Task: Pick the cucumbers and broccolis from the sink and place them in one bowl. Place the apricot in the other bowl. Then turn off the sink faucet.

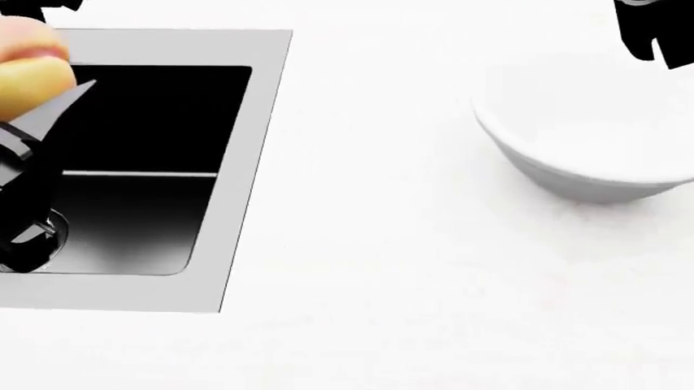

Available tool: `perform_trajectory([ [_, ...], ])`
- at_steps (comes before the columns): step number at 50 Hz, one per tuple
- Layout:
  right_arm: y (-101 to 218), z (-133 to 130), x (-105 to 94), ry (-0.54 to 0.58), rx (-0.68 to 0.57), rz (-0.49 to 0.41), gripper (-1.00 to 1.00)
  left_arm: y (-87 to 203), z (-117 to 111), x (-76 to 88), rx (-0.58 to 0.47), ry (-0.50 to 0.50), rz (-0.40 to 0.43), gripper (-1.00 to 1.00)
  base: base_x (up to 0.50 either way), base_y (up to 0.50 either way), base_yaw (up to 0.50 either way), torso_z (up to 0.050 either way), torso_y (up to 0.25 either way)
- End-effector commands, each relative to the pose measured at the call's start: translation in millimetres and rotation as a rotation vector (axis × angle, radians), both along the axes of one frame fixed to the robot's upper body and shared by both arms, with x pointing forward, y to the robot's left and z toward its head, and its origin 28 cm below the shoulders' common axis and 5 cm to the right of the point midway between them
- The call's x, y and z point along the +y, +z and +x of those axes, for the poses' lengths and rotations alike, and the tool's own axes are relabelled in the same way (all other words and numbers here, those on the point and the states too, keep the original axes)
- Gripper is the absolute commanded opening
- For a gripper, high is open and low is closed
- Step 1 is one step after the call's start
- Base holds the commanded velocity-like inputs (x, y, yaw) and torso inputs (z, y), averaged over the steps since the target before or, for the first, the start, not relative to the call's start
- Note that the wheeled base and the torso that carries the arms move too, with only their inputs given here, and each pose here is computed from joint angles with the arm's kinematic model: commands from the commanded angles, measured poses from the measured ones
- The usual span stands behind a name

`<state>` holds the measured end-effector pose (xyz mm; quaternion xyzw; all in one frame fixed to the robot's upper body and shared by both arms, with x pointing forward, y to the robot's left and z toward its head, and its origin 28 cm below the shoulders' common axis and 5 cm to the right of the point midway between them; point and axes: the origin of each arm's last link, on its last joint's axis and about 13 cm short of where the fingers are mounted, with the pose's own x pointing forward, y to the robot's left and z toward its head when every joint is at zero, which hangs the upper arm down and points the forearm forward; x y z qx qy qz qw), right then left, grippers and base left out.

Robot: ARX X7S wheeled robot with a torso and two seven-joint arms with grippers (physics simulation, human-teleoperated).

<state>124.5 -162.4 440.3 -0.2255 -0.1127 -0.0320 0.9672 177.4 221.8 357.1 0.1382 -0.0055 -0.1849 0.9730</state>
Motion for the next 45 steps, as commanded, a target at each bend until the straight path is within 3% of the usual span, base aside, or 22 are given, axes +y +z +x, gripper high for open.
perform_trajectory([
  [1,5.0,-2.7,2.4,0.031,-0.030,0.006,1.00,6.9,-1.2,-3.7,-0.018,-0.043,-0.034,-1.00,-0.02,-0.50,0.00,0.000,0.000],
  [35,5.2,-2.2,0.8,0.010,-0.040,0.005,1.00,9.0,-1.5,-3.2,-0.022,-0.044,-0.035,-1.00,-0.02,-0.50,0.00,0.000,0.000],
  [45,6.9,-2.1,0.7,-0.003,-0.056,0.003,1.00,13.1,-1.2,-5.1,-0.028,-0.049,-0.032,-1.00,0.18,-0.07,0.00,0.000,0.000],
])
